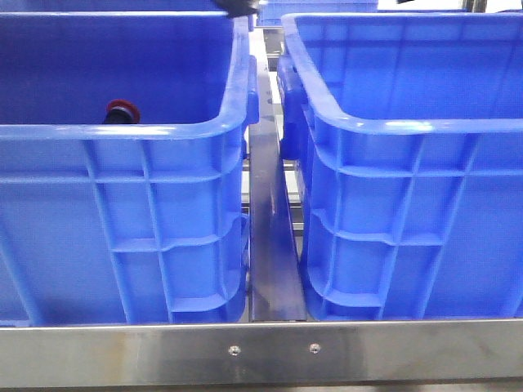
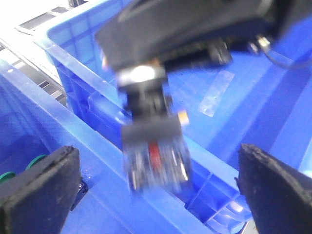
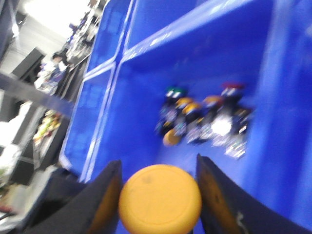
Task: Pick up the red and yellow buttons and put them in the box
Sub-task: 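Carry the yellow button with the right gripper down into the empty bin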
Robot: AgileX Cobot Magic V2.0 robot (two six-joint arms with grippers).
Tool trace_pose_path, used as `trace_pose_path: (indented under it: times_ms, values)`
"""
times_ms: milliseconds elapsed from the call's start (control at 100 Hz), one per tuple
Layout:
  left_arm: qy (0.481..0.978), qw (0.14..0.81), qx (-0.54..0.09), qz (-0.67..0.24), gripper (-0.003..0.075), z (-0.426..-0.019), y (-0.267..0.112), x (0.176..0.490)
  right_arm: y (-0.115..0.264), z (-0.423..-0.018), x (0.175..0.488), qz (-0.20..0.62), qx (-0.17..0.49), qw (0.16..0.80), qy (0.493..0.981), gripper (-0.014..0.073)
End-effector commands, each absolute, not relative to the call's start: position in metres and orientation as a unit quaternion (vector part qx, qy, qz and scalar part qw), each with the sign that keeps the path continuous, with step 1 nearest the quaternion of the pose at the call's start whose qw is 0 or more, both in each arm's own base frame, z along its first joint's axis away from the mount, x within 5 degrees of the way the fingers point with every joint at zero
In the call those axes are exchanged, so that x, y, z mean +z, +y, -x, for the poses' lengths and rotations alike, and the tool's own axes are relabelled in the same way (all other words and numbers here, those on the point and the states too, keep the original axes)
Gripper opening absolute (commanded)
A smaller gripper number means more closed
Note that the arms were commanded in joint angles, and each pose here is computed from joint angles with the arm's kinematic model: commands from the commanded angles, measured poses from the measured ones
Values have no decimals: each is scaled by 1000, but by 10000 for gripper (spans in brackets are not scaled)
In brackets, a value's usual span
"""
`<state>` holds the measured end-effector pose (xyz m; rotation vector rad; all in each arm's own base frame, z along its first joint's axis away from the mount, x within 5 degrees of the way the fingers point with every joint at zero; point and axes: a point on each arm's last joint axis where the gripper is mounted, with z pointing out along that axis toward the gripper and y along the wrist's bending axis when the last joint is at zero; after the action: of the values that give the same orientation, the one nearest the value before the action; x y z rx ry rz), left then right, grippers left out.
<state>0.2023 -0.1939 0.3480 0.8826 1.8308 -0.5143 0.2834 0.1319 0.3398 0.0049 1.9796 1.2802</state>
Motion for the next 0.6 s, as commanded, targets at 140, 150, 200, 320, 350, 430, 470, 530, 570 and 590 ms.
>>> trace_pose_path:
  times_ms: [140, 150, 200, 320, 350, 430, 470, 530, 570, 590]
  values:
    - [727, 550, -224, -344, 596, -199, -191, 372, 84, -282, 382, 33, 431, 526, 733, 132]
    - [727, 550, -224, -344, 596, -199, -191, 372, 83, -283, 381, 34, 426, 529, 733, 132]
    - [727, 550, -224, -344, 596, -199, -191, 372, 73, -286, 381, 45, 389, 554, 734, 132]
    - [727, 550, -224, -344, 596, -199, -191, 372, 58, -294, 372, 86, 266, 606, 745, 132]
    - [727, 550, -224, -344, 596, -199, -191, 372, 56, -296, 369, 94, 237, 612, 748, 132]
    - [727, 550, -224, -344, 596, -199, -191, 372, 50, -301, 360, 107, 178, 620, 756, 132]
    - [727, 550, -224, -344, 596, -199, -191, 372, 46, -306, 354, 102, 153, 619, 764, 132]
    - [727, 550, -224, -344, 596, -199, -191, 372, 43, -312, 347, 92, 134, 615, 771, 132]
    - [727, 550, -224, -344, 596, -199, -191, 372, 42, -317, 342, 87, 126, 610, 778, 132]
    - [727, 550, -224, -344, 596, -199, -191, 372, 41, -319, 338, 87, 120, 607, 781, 132]
